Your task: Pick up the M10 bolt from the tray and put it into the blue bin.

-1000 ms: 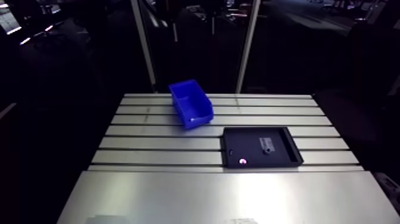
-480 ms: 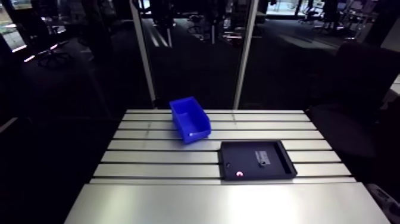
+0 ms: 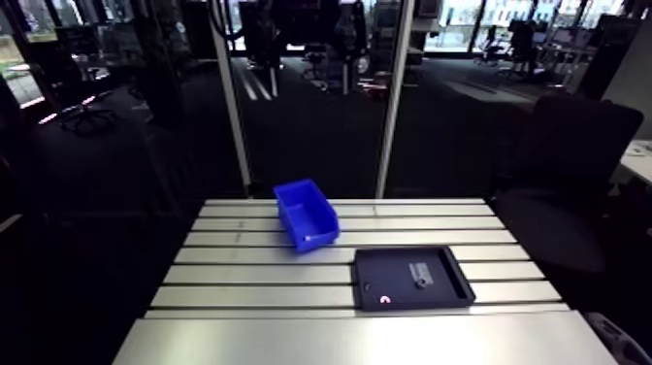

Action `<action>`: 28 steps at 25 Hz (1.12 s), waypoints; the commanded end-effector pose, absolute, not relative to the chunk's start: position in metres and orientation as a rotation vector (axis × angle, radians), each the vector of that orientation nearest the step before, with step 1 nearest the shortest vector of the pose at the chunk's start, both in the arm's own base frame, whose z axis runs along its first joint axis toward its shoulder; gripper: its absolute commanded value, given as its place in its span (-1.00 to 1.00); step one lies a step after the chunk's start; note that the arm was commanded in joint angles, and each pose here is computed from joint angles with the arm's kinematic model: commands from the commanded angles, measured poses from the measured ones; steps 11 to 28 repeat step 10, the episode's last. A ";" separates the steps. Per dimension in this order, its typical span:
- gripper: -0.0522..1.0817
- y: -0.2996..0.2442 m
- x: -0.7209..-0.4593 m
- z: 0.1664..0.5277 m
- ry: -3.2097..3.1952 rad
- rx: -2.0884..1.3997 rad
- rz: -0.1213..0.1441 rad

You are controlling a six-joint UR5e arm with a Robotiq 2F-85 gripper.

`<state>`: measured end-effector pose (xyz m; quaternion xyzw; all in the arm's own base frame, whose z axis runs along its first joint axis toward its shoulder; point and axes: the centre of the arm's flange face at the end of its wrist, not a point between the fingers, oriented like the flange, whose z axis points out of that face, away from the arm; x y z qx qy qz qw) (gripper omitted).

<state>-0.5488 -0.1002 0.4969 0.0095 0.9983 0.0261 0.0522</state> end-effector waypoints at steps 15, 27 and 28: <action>-0.90 -0.097 -0.539 0.496 3.034 0.034 0.078; -0.90 -0.097 -0.539 0.496 3.034 0.034 0.078; -0.90 -0.097 -0.539 0.496 3.034 0.034 0.078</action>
